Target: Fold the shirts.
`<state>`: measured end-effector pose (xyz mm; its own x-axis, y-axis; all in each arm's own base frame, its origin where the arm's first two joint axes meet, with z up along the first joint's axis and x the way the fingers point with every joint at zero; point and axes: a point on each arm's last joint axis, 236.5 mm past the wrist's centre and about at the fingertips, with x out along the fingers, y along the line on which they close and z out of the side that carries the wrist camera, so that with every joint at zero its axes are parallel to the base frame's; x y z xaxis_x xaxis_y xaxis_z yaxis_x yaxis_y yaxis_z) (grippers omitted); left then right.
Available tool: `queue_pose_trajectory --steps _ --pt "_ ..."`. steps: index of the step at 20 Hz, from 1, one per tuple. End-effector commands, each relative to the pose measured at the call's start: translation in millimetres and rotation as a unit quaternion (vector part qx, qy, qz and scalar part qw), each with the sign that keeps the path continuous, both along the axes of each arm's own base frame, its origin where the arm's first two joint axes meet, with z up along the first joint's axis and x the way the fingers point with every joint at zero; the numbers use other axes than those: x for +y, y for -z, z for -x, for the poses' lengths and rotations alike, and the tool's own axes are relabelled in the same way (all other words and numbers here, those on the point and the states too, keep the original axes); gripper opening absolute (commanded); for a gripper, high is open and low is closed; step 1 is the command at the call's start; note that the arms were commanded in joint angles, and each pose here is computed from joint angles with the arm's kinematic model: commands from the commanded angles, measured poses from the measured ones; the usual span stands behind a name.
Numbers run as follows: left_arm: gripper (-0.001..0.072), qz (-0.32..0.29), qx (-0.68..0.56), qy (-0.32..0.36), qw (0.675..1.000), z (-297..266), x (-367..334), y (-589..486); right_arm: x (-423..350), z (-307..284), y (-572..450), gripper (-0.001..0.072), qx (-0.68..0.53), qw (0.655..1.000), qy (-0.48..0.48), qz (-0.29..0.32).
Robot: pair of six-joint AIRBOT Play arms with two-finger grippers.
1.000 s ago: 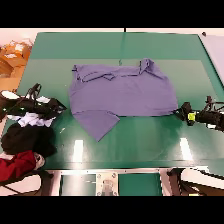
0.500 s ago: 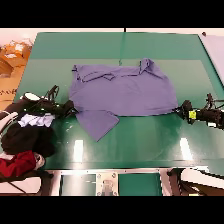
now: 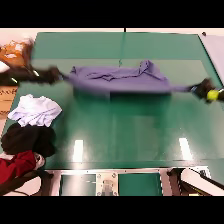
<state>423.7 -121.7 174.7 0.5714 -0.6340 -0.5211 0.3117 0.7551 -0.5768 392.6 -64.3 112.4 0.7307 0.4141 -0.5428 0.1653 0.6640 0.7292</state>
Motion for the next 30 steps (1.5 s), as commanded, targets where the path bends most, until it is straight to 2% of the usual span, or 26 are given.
queue_pose_trajectory --steps 1,4,6,7,9,11,13,16,20,24,27,30 --pt "0.0022 -0.025 -0.26 0.006 0.965 59 -8 -216 14 19 -180 0.0014 -0.177 0.979 0.022 0.099" --pt "0.0022 -0.055 -0.472 0.0 0.88 172 -16 -369 39 78 -334 0.0014 -0.359 0.907 0.078 0.203" --pt "0.0022 -0.069 -0.554 -0.013 0.829 237 -18 -422 65 131 -412 0.0014 -0.457 0.847 0.106 0.251" --pt "0.0022 -0.07 -0.572 -0.014 0.817 253 -19 -433 74 151 -435 0.0014 -0.482 0.826 0.116 0.266" --pt "0.0023 -0.062 -0.571 -0.015 0.818 266 -21 -436 78 178 -460 0.0014 -0.497 0.799 0.144 0.306" --pt "0.0023 -0.063 -0.526 -0.021 0.848 246 -16 -415 69 181 -461 0.0014 -0.487 0.793 0.161 0.329" --pt "0.0023 -0.053 -0.471 -0.025 0.88 211 -11 -385 56 162 -442 0.0014 -0.457 0.813 0.157 0.325" --pt "0.0023 -0.048 -0.355 -0.015 0.934 141 -7 -307 23 104 -376 0.0014 -0.375 0.872 0.135 0.283" --pt "0.0023 -0.028 -0.165 -0.011 0.986 43 0 -159 13 2 -218 0.0014 -0.236 0.946 0.031 0.218" --pt "0.0023 0.002 -0.032 -0.018 0.999 -36 6 -4 13 -71 -37 0.0015 -0.089 0.983 -0.009 0.159" --pt "0.0023 0.032 0.029 -0.036 0.998 -81 8 75 8 -103 64 0.0014 0.0 0.993 -0.016 0.117" --pt "0.0023 0.057 0.048 -0.079 0.994 -113 17 119 4 -130 120 0.0014 0.042 0.995 -0.02 0.086"
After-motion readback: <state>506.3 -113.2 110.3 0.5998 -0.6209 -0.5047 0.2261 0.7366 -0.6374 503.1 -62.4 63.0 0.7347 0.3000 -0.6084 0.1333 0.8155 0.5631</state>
